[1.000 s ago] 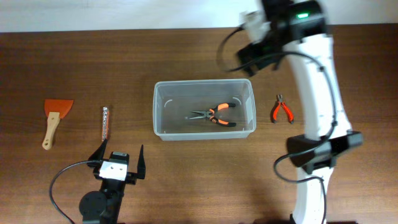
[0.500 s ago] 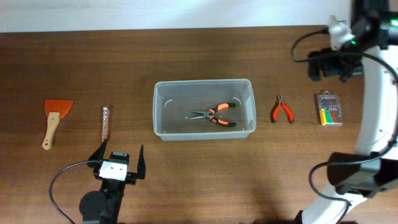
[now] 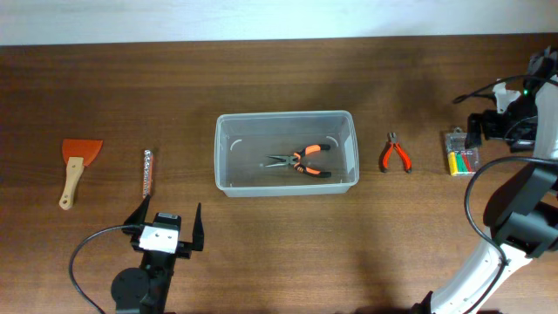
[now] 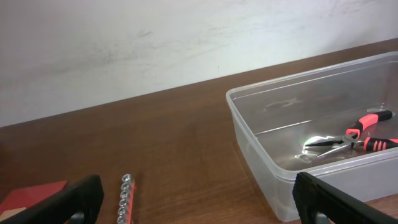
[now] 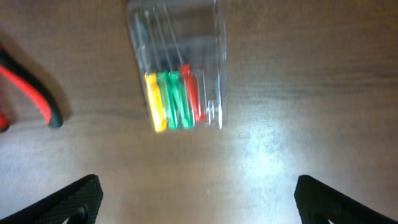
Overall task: Pack container
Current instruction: 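Move the right gripper right to the clear screwdriver pack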
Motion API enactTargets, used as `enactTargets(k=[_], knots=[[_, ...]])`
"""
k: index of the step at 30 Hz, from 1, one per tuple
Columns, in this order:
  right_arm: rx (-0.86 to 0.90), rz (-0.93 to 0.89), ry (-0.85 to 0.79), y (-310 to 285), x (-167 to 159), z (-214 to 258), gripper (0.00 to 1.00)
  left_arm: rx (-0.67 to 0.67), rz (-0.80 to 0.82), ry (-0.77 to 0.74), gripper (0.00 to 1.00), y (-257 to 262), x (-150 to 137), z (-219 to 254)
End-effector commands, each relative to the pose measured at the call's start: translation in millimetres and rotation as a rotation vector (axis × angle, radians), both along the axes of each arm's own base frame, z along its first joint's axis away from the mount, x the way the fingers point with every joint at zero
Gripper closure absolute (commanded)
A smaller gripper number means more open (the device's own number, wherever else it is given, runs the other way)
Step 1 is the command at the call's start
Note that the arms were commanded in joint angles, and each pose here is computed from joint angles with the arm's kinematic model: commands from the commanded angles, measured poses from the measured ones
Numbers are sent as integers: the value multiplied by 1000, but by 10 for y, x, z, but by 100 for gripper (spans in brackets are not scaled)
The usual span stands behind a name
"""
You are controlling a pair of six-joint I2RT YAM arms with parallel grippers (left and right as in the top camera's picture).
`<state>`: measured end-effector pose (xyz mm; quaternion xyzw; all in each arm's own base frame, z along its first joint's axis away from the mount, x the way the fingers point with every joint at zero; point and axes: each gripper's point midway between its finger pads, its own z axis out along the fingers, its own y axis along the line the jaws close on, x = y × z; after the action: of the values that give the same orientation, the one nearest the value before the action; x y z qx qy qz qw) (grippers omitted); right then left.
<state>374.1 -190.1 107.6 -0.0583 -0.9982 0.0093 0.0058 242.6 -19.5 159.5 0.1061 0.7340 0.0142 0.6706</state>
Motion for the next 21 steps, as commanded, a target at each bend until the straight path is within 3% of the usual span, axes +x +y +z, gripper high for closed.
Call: enactTargets(k=[1,10,21], knots=[[14,33,-10,85,116,-92,1,-8,13,-3,1,25,2,-8],[13,65,64,151,161,-431,1,-8,13,-3,1,24,2,-8],[3,96,44,113,242,-515,1,-8,13,-3,1,24,2,-8]])
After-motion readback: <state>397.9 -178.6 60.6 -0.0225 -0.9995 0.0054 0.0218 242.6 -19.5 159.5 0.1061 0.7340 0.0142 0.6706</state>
